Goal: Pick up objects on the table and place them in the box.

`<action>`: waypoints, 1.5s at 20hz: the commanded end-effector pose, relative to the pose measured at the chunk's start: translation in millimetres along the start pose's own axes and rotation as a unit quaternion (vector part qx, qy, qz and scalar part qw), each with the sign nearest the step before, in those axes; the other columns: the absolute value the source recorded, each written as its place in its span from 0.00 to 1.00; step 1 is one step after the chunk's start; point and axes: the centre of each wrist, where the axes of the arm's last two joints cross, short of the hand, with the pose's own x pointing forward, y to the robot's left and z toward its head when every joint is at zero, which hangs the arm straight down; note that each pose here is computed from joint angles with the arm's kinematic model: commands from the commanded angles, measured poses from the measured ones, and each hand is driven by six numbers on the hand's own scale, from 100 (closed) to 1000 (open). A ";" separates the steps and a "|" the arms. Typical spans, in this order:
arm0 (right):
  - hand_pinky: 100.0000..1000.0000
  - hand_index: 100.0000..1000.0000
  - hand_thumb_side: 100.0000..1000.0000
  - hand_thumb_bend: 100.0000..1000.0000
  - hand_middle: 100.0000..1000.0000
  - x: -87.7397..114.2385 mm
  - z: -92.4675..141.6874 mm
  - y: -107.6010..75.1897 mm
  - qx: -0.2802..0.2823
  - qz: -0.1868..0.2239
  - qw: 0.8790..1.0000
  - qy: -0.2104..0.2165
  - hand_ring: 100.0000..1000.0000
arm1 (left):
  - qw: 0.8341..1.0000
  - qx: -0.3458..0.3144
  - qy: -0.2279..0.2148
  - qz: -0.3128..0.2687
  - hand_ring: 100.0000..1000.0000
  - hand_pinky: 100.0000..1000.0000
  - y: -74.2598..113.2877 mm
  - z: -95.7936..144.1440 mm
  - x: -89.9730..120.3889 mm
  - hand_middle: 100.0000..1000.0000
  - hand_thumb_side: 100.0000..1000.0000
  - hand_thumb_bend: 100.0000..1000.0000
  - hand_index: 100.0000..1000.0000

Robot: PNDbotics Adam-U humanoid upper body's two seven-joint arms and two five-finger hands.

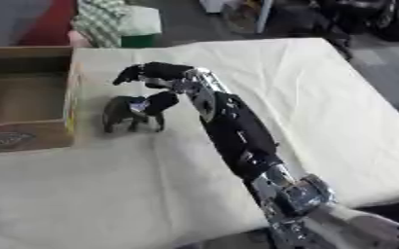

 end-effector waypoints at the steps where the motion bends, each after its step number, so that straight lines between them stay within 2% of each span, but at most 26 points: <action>1: 0.95 0.93 0.82 0.00 0.88 2.0 -1.8 -17.3 0.120 0.087 0.985 -0.085 0.88 | 1.000 -0.005 -0.009 -0.012 0.61 0.61 2.6 -2.0 6.8 0.53 0.85 0.00 0.51; 3: 0.95 0.93 0.84 0.00 0.88 3.4 -2.8 -18.5 0.132 0.096 0.983 -0.082 0.89 | 1.000 -0.005 -0.009 -0.012 0.61 0.61 2.6 -2.0 6.7 0.53 0.85 0.00 0.51; 9: 0.95 0.92 0.87 0.11 0.89 4.3 -4.2 -16.8 0.167 0.119 0.976 -0.067 0.89 | 1.000 -0.005 -0.009 -0.012 0.61 0.61 2.4 -2.2 6.7 0.53 0.85 0.00 0.51; 13: 0.95 0.92 0.88 0.14 0.88 3.9 -4.9 -13.1 0.187 0.130 0.972 -0.058 0.89 | 1.000 -0.005 -0.009 -0.012 0.61 0.61 2.3 -2.2 6.7 0.53 0.85 0.00 0.51; 17: 0.93 0.90 0.83 0.17 0.84 4.4 -6.3 -11.2 0.200 0.142 0.968 -0.051 0.86 | 1.000 -0.005 -0.009 -0.012 0.61 0.61 2.3 -2.2 6.7 0.53 0.85 0.00 0.51; 19: 0.91 0.88 0.76 0.16 0.81 4.3 -6.9 -9.3 0.205 0.145 0.967 -0.049 0.83 | 1.000 -0.005 -0.009 -0.012 0.61 0.61 2.3 -2.2 6.6 0.53 0.85 0.00 0.51; 20: 0.89 0.87 0.67 0.15 0.78 4.0 -7.0 -8.2 0.206 0.146 0.966 -0.047 0.81 | 1.000 -0.005 -0.009 -0.012 0.61 0.61 2.3 -2.2 6.6 0.53 0.85 0.00 0.51; 21: 0.86 0.86 0.51 0.15 0.74 3.8 -7.2 -7.3 0.207 0.147 0.966 -0.047 0.78 | 1.000 -0.005 -0.009 -0.012 0.61 0.61 2.3 -2.2 6.6 0.53 0.85 0.00 0.51; 22: 0.84 0.84 0.45 0.11 0.70 3.6 -7.3 -6.7 0.207 0.148 0.966 -0.046 0.75 | 1.000 -0.005 -0.009 -0.012 0.61 0.61 2.4 -2.2 6.6 0.53 0.85 0.00 0.51; 26: 0.79 0.79 0.41 0.00 0.57 3.6 -7.9 -7.3 0.193 0.150 0.969 -0.046 0.68 | 1.000 -0.005 -0.009 -0.012 0.61 0.61 2.4 -2.3 6.6 0.53 0.85 0.00 0.51; 30: 0.75 0.69 0.36 0.00 0.44 5.1 -9.5 -10.7 0.170 0.150 0.973 -0.051 0.62 | 1.000 -0.005 -0.009 -0.012 0.61 0.61 2.4 -2.3 6.6 0.53 0.85 0.00 0.51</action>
